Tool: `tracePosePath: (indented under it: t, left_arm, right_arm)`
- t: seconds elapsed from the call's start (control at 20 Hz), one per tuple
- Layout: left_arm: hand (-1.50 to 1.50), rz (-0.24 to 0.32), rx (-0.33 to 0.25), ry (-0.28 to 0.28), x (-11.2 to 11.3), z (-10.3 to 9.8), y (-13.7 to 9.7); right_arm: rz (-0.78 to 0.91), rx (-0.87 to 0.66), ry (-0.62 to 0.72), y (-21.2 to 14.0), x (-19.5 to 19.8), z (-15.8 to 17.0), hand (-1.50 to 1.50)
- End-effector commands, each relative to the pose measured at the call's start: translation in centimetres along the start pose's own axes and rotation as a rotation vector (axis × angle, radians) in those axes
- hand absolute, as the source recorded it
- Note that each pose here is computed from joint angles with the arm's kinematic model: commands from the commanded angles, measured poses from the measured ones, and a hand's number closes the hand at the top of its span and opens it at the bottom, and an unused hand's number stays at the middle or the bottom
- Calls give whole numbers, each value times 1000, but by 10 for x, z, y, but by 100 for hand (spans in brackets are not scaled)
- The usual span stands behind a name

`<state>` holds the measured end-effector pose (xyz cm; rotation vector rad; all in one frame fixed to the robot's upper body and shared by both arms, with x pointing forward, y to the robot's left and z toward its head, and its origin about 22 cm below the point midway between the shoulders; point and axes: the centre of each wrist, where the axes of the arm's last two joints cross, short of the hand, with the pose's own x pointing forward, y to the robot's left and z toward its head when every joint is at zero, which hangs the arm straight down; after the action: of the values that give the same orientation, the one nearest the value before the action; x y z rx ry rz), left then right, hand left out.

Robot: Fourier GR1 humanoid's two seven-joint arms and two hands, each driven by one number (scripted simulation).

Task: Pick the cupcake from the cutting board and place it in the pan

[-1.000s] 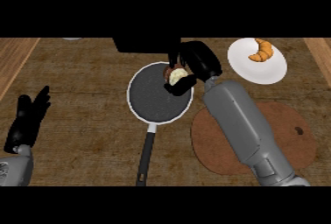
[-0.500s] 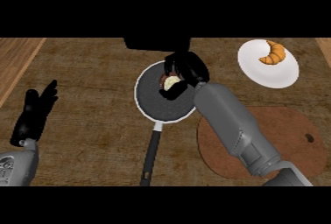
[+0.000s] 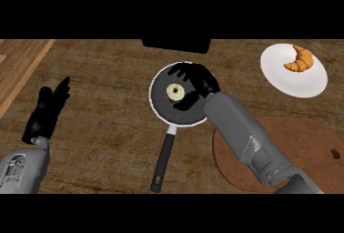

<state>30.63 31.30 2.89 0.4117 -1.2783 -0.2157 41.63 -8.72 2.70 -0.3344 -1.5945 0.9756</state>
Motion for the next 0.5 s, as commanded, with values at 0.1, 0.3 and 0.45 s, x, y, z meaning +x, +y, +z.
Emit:
tracePosePath:
  t: [0.1,0.3,0.45]
  left_arm:
    - [0,-18,-32,-20,3,0,-9]
    - [0,-8,-18,-25,6,-7,-4]
    - [0,-13,-31,-19,13,-10,-13]
  right_arm:
    - [-61,-16,-1,11,-15,8,-150]
    - [-162,-73,-72,9,-10,8,-150]
    - [-239,-151,-105,1,0,2,-150]
